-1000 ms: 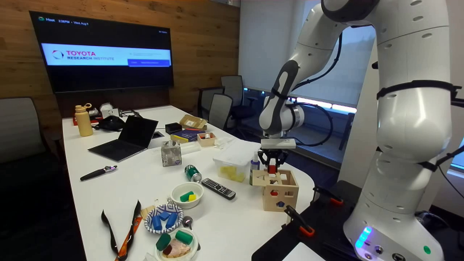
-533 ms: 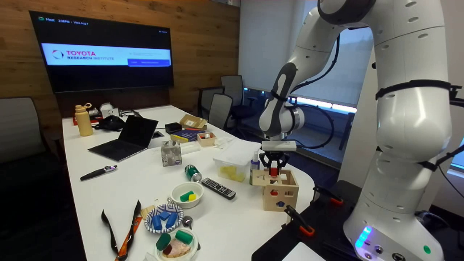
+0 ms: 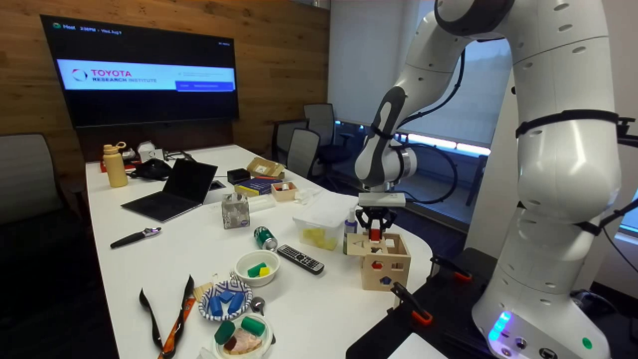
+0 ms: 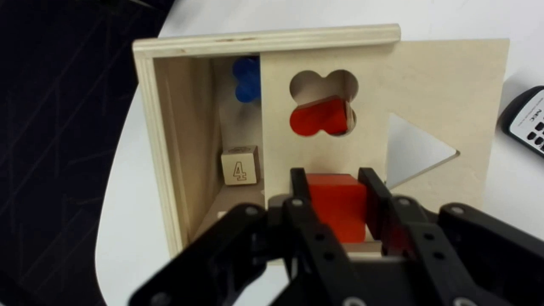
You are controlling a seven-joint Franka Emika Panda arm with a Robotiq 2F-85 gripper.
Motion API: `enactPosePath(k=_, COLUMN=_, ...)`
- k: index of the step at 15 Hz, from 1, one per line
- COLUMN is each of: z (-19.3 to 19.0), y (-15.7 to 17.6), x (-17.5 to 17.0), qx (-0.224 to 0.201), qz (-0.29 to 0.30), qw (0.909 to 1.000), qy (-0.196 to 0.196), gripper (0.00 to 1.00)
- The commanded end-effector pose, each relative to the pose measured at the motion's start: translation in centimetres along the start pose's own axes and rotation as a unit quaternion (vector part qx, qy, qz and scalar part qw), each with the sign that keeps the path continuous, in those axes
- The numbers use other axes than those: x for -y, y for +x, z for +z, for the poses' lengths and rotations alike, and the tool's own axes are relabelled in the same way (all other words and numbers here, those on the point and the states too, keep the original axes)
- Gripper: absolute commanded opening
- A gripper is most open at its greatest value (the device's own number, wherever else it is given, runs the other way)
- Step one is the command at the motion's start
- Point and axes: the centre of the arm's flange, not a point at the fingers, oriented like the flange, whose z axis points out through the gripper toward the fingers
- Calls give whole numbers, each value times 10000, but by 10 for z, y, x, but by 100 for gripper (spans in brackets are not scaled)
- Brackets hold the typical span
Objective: Put the blue and orange blocks in the toy box
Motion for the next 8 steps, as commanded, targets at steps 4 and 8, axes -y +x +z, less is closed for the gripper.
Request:
enactPosePath(k=4, z=8, y=11, x=5, qx=18, qz=168, qw=9999, qy=7, gripper=8)
enactPosePath(k=8, z=9, y=12, x=4, qx=8, qz=175, qw=9998, qy=-35, gripper=8)
